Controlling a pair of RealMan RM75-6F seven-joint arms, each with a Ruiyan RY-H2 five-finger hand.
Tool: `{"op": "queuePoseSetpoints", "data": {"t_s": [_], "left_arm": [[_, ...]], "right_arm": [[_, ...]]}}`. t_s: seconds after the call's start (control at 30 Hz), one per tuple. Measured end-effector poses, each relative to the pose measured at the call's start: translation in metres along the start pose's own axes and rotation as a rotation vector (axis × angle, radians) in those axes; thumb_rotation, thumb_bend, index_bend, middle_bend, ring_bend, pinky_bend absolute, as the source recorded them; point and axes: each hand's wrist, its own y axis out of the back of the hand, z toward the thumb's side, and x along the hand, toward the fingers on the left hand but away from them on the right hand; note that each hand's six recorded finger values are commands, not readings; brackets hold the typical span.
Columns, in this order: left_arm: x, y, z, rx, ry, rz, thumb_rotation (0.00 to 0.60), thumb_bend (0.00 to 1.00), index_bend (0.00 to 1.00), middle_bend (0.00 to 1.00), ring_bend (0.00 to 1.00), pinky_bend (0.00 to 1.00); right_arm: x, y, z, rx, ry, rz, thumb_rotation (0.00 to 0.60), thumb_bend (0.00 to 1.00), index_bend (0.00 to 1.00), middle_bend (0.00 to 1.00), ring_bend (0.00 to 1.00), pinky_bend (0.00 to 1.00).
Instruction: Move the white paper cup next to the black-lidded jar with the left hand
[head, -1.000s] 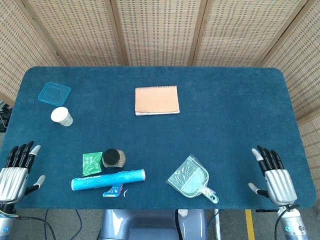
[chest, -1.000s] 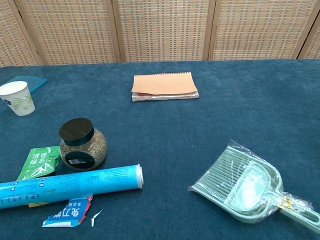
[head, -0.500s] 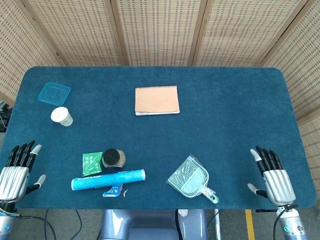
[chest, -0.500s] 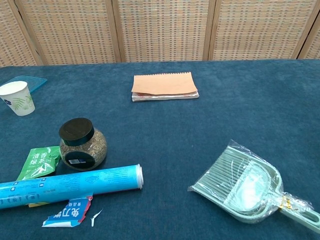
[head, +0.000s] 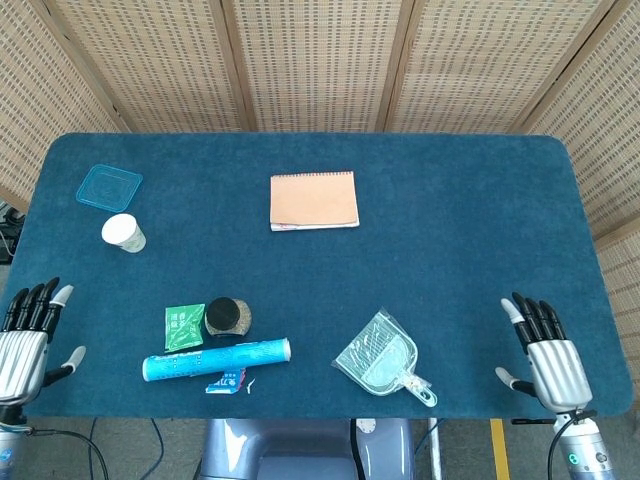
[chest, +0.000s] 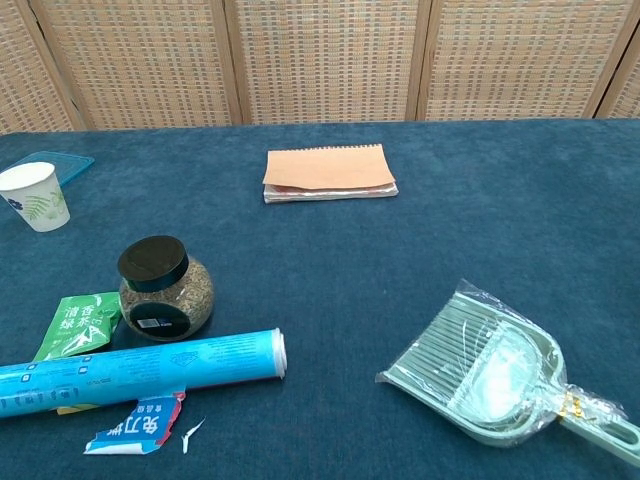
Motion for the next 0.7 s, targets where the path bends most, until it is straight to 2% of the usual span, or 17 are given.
{"op": "queuePoseSetpoints", "data": {"t_s": [0.13,0.27,0.7], "left_arm": [[0.015,0.008,-0.009,-0.019,0.014,0.005,0.600,0.27,0.00,0.00,0.00,0.00],[0.037,0.013,-0.018,-0.028,0.029,-0.018,0.600,0.27,0.00,0.00,0.00,0.00],[0.127,0.009,-0.046,-0.021,0.072,-0.212,0.600,0.28,0.01,0.00,0.00,0.00]], "right_arm": [[-0.002,-0.001,-0.002,0.000,-0.007,0.004,0.600,0.00,0.00,0.00,0.00,0.00],[-0.002,-0.002,-0.002,0.001,-0.011,0.008,0.600,0.00,0.00,0.00,0.00,0.00],[-0.007,-0.006,-0.007,-0.001,-0.028,0.026,0.600,0.00,0.00,0.00,0.00,0.00]]}}
